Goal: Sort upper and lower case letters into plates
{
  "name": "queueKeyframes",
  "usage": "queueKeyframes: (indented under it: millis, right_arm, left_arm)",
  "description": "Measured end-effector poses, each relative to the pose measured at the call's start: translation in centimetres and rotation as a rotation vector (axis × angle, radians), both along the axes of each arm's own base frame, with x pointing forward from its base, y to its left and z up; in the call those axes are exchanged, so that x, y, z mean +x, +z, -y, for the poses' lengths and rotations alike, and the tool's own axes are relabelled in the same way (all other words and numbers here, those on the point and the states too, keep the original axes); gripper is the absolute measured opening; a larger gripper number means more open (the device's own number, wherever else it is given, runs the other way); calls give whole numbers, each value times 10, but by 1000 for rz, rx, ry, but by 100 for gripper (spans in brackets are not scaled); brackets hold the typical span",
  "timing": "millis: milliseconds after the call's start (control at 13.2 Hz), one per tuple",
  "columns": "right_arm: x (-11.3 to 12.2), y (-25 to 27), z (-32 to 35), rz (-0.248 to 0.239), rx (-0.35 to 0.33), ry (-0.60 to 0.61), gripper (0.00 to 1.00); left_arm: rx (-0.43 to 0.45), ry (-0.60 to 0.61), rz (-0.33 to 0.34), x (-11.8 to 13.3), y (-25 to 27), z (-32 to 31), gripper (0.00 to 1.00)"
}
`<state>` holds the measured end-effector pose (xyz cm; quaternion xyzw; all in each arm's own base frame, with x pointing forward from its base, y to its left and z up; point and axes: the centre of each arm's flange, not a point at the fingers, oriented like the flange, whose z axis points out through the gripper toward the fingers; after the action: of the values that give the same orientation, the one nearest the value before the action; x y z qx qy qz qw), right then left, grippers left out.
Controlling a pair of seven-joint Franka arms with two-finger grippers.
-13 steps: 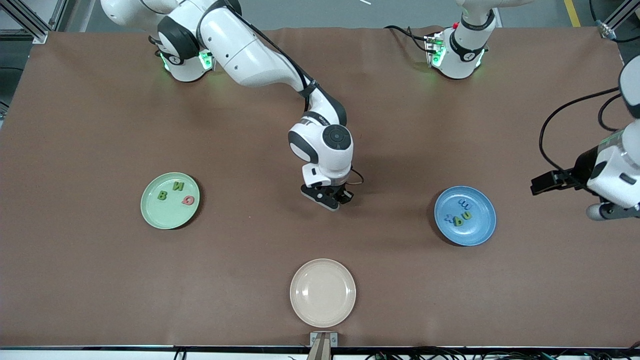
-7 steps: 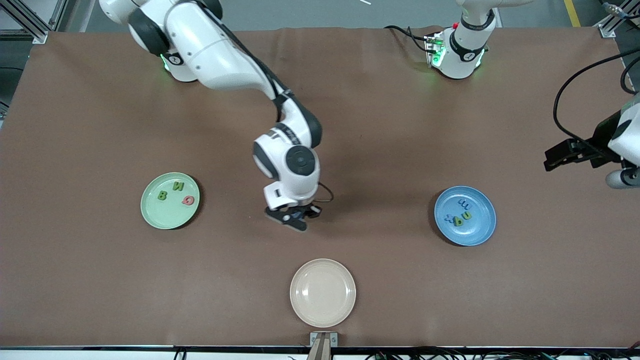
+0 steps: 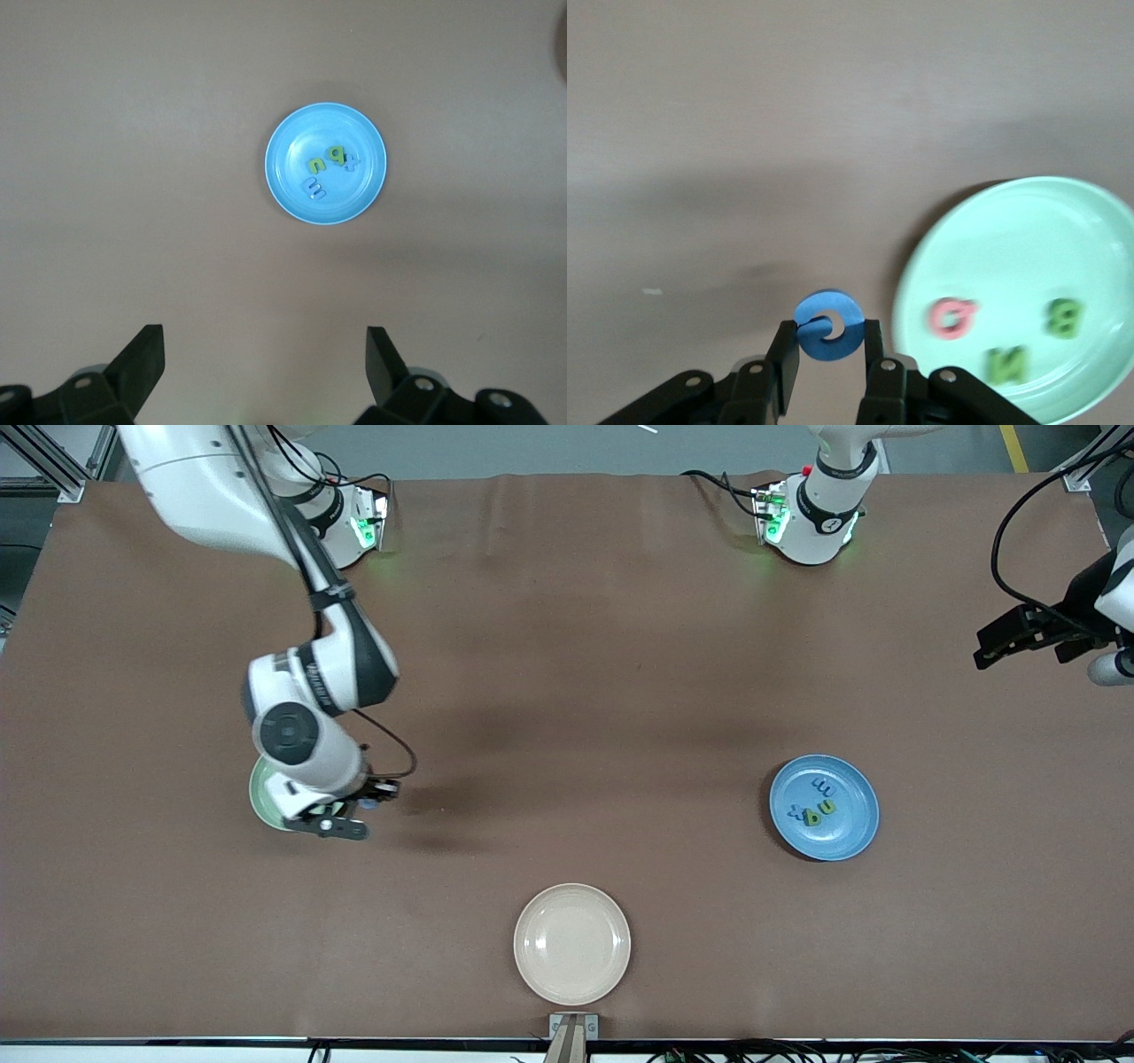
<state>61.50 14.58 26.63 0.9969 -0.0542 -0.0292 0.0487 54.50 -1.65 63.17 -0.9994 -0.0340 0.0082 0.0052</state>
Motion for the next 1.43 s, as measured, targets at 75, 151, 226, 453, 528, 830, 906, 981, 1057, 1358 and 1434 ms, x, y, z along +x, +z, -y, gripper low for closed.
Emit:
queueKeyframes:
  millis: [75, 151, 226, 453, 528, 830, 906, 981, 1057, 1358, 1434]
  right_arm:
    - [-6, -11, 29, -5, 7, 16, 34]
    - [-10, -24, 54, -7, 14, 30, 34]
    - [-14, -34, 79, -6, 20, 40, 34]
    - [-18, -44, 128, -15, 31, 48, 34]
    - [-19, -45, 132, -18, 38, 42, 34]
    - [-24, -60, 121, -46, 66, 37, 34]
    - [-25, -62, 119, -51, 67, 39, 34]
    - [-25, -64, 119, -53, 67, 39, 40]
    - [-25, -64, 119, -54, 68, 38, 41]
    - [-21, -58, 116, -45, 69, 44, 79]
    - [-18, -52, 114, -56, 68, 48, 88]
  left_arm:
    - [0, 4, 2, -3, 1, -2, 100]
    - [-1, 7, 4, -5, 2, -4, 100]
    - [0, 9, 5, -7, 1, -5, 100]
    - [0, 10, 5, -9, 0, -5, 100]
    - [0, 10, 6, -9, 0, -5, 100]
    - [0, 10, 8, -9, 1, -5, 100]
    - [0, 10, 8, -9, 1, -5, 100]
    - [0, 10, 10, -9, 1, -5, 100]
    - [0, 10, 14, -8, 1, -5, 100]
    - [0, 10, 17, -8, -1, -5, 100]
    - [0, 10, 16, -8, -2, -5, 100]
